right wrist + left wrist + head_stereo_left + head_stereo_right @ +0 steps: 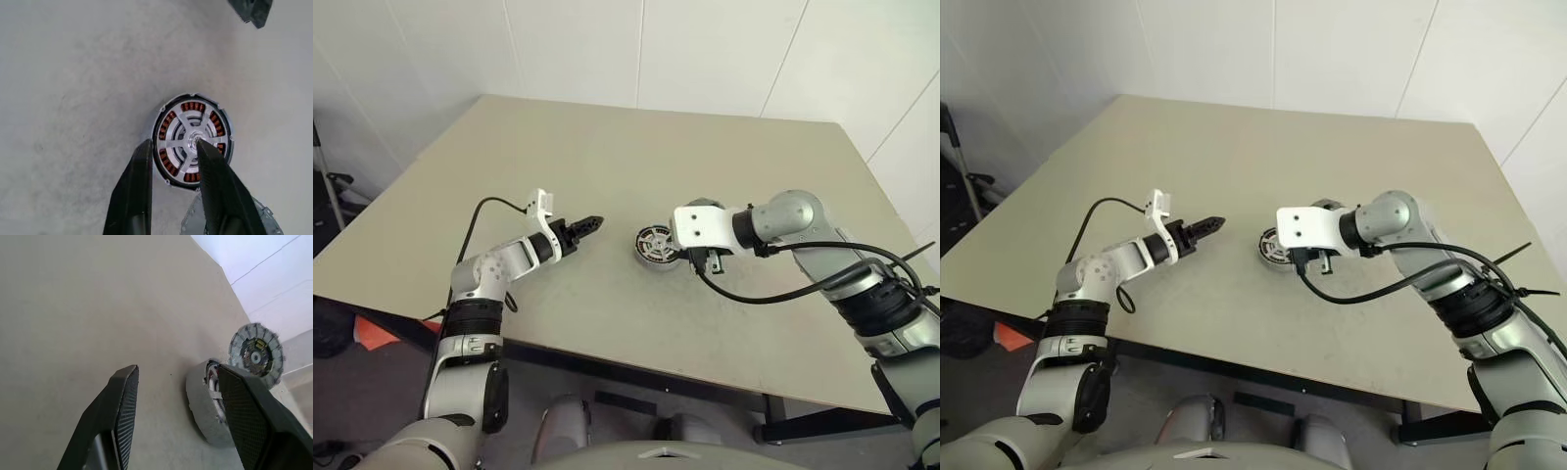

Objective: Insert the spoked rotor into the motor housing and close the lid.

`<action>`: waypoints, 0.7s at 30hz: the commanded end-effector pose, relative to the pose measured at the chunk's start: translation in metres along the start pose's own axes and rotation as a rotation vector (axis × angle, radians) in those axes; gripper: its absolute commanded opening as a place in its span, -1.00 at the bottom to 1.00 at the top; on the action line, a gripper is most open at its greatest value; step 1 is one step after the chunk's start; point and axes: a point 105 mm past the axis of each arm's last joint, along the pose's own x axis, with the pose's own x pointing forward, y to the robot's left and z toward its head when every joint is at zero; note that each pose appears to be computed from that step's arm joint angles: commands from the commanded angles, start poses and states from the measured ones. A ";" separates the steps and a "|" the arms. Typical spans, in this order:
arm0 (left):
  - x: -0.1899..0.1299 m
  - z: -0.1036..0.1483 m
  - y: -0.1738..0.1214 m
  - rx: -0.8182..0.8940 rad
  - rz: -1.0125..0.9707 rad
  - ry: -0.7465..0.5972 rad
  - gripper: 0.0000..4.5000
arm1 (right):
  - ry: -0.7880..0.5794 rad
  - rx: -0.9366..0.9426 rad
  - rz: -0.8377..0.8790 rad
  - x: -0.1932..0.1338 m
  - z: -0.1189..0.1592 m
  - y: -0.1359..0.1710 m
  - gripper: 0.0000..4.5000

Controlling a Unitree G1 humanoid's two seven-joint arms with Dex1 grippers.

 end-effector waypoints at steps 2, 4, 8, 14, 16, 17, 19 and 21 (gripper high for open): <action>0.002 0.001 -0.015 0.363 0.023 0.047 0.20 | 0.068 -0.170 0.118 0.005 -0.010 0.002 0.14; 0.001 -0.003 -0.019 0.453 0.023 0.061 0.20 | 0.064 -0.201 0.153 0.011 -0.010 0.002 0.14; -0.003 -0.009 -0.026 0.494 0.010 0.059 0.20 | 0.071 -0.226 0.202 0.024 -0.018 0.001 0.14; -0.007 -0.027 -0.026 0.458 0.009 0.088 0.20 | 0.067 -0.232 0.213 0.034 -0.024 0.000 0.14; -0.008 -0.029 -0.026 0.449 0.010 0.089 0.20 | 0.067 -0.225 0.228 0.037 -0.026 0.003 0.14; -0.008 -0.029 -0.026 0.446 0.011 0.087 0.20 | 0.077 -0.230 0.236 0.038 -0.029 0.005 0.14; -0.007 -0.029 -0.025 0.446 0.014 0.087 0.20 | 0.091 -0.239 0.239 0.039 -0.033 0.006 0.14; -0.007 -0.029 -0.024 0.447 0.016 0.089 0.20 | 0.088 -0.240 0.231 0.037 -0.032 0.003 0.14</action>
